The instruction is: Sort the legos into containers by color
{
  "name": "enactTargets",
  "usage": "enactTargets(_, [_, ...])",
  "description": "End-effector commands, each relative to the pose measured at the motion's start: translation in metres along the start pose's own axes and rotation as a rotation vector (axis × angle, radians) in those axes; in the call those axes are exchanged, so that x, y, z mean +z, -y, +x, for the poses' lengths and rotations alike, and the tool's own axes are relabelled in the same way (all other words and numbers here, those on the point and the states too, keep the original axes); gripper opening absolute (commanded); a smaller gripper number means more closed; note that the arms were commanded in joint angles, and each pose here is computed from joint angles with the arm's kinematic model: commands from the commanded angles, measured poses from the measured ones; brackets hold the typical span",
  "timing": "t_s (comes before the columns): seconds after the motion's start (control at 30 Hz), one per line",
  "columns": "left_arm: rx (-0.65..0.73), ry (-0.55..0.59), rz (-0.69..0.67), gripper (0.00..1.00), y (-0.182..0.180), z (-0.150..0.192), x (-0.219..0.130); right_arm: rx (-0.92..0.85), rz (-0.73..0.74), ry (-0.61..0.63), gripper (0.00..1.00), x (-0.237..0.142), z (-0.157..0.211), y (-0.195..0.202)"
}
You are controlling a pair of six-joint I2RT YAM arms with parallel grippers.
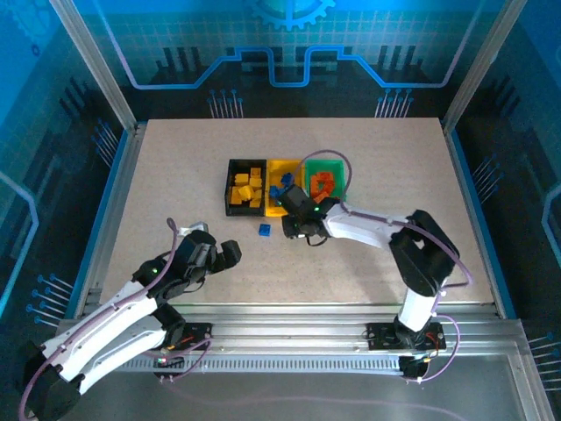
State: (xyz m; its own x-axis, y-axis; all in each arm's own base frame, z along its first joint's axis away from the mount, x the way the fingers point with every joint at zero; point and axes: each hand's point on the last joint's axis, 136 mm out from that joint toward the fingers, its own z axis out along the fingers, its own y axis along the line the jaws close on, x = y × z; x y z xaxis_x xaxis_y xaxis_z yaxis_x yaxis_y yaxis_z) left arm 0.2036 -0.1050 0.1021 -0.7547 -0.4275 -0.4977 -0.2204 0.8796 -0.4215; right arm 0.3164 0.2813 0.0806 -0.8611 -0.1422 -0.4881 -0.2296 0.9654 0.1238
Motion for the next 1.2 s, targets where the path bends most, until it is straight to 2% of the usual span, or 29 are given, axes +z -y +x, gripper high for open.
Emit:
enactTargets(0.0, [0.002,-0.009,0.002,0.99,-0.002,0.003,0.004,-0.023,-0.017,0.128,0.33,-0.034,-0.053,-0.004])
enactTargets(0.33, [0.038,-0.007,0.001,0.99,0.007,-0.004,0.004,0.023,0.077,0.094,0.39,0.014,-0.112,0.012])
enactTargets(0.43, [0.071,-0.012,-0.006,0.99,0.012,-0.009,0.005,0.024,0.071,0.097,0.46,0.022,-0.127,0.007])
enactTargets(0.57, [0.117,-0.032,-0.022,0.99,0.02,-0.013,0.011,0.025,0.058,0.128,0.66,0.013,-0.146,0.002])
enactTargets(0.7, [0.161,-0.057,0.006,0.99,0.041,-0.019,0.021,0.049,0.014,0.196,0.7,-0.022,-0.158,0.0])
enactTargets(0.93, [0.261,-0.13,0.019,0.98,0.084,-0.023,0.067,0.118,-0.045,0.282,0.7,-0.081,-0.124,0.024])
enactTargets(1.17, [0.435,-0.15,-0.089,0.82,0.108,-0.017,0.121,0.184,-0.028,0.297,0.71,-0.108,-0.083,0.066])
